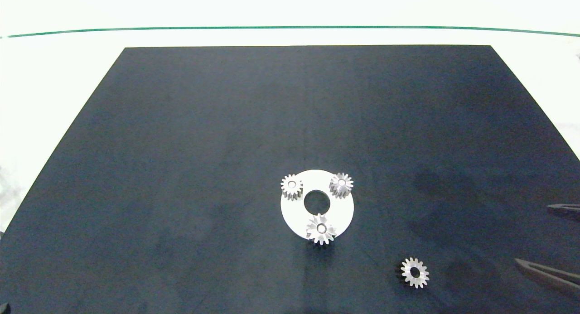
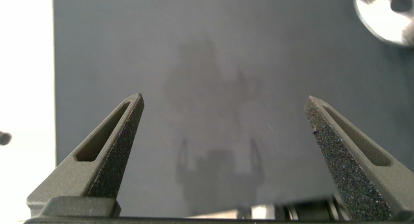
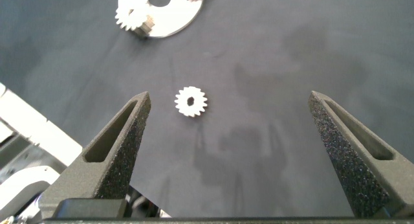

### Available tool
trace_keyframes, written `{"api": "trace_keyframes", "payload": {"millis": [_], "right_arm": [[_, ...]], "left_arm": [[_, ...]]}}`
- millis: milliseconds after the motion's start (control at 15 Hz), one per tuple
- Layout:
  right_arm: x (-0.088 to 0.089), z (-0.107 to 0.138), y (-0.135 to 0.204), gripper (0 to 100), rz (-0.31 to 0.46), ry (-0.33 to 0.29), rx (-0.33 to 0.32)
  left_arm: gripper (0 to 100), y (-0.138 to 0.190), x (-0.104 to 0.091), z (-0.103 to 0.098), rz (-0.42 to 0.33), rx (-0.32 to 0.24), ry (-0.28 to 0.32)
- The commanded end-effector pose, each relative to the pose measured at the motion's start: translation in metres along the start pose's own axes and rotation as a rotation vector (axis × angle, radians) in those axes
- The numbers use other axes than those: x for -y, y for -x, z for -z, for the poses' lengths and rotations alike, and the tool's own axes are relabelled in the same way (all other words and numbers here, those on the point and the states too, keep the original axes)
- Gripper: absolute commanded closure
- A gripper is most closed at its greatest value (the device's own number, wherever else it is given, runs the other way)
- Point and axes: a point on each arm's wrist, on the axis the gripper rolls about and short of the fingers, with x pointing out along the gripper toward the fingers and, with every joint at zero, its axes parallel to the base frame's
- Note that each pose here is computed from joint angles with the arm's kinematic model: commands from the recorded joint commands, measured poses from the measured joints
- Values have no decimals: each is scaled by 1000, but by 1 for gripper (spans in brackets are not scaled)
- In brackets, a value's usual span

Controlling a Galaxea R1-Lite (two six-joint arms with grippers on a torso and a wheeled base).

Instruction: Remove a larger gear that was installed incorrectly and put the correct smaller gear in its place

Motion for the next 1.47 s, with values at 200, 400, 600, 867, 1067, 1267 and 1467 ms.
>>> {"api": "trace_keyframes", "payload": {"millis": [200, 400, 600, 867, 1067, 1267, 1467], "right_arm": [[-16, -11, -75, 0, -108, 77, -170], [-24, -23, -98, 0, -146, 172, -187], [-33, -34, -122, 0, -177, 231, -203], [-51, -38, -151, 0, -175, 330, -244], [-70, -40, -165, 0, -214, 365, -256], [-85, -38, -180, 0, -224, 395, -279], [-94, -37, -197, 0, -221, 406, -295]], "left_arm": [[0, -10, -1, -4, 127, -52, -80], [0, -22, 0, -19, 153, -82, -94], [0, -25, 0, -26, 167, -83, -97], [0, -23, -1, -29, 165, -71, -97], [0, -23, -1, -29, 165, -69, -99], [0, -23, -1, -29, 164, -69, -99], [0, -23, -1, -29, 165, -69, -99]]}}
